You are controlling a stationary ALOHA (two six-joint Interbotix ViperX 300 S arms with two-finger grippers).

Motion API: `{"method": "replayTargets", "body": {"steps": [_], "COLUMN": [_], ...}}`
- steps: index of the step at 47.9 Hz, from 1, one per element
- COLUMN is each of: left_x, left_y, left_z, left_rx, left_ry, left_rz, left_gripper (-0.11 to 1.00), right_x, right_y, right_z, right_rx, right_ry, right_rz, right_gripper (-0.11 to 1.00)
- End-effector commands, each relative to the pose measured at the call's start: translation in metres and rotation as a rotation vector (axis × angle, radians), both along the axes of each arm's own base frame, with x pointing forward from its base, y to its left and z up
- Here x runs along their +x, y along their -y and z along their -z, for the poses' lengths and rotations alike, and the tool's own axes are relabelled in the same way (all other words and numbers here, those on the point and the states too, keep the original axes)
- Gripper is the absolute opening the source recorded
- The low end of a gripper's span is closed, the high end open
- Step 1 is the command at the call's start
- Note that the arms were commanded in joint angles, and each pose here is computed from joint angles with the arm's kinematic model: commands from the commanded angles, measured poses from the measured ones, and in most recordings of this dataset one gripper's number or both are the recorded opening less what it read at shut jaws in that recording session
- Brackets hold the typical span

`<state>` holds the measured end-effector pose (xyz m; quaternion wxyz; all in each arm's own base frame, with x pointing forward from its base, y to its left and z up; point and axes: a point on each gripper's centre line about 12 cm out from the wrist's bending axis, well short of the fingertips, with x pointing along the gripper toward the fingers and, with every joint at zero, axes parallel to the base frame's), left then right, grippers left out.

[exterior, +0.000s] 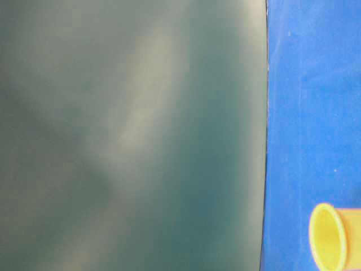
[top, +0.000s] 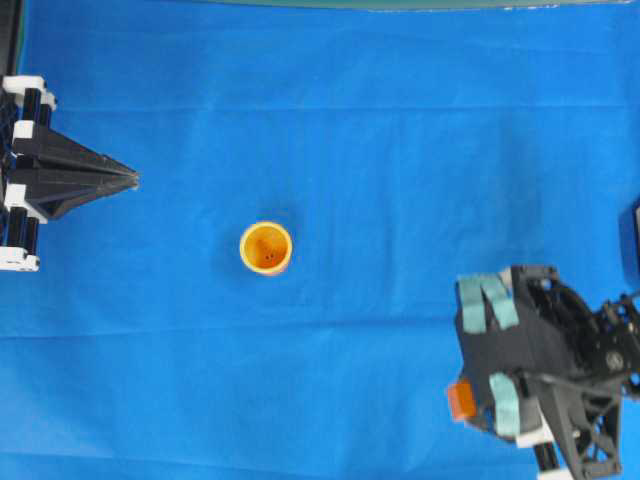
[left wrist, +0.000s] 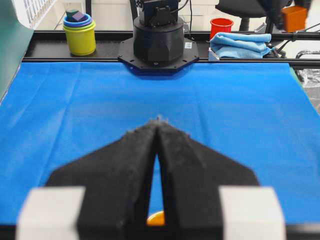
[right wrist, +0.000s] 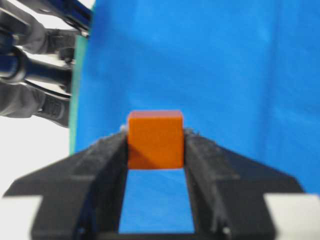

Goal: Move the block forward with right arm.
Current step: 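Carry the held cube toward the front-right of the table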

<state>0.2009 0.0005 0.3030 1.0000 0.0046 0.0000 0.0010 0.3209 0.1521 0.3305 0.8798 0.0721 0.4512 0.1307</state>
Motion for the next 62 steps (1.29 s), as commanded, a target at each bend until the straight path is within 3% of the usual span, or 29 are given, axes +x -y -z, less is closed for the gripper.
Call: {"method": "replayTargets", "body": {"steps": [1, 25, 45, 62], "left_x": [0.002, 0.002, 0.002, 0.002], "left_y": [0.0, 0.0, 0.0, 0.0], "left_z": [-0.014, -0.014, -0.014, -0.013], "left_rx": [0.003, 0.003, 0.003, 0.003], "left_ry": [0.034, 0.034, 0.034, 0.025], "left_rz": [-0.001, -0.001, -0.001, -0.001], "left_gripper": [0.01, 0.01, 0.01, 0.01], "right_x": [0.001, 0.007, 0.009, 0.015], "right_y": [-0.01, -0.051, -0.064, -0.071], "right_z": [-0.015, -0.024, -0.027, -0.021], "right_rx": [0.037, 0.159, 0.249, 0.282], "right_ry": [0.045, 0.063, 0.063, 0.056], "right_rz": [-0.01, -0.028, -0.029, -0.023], "right_gripper": [0.41, 0.41, 0.41, 0.41]}}
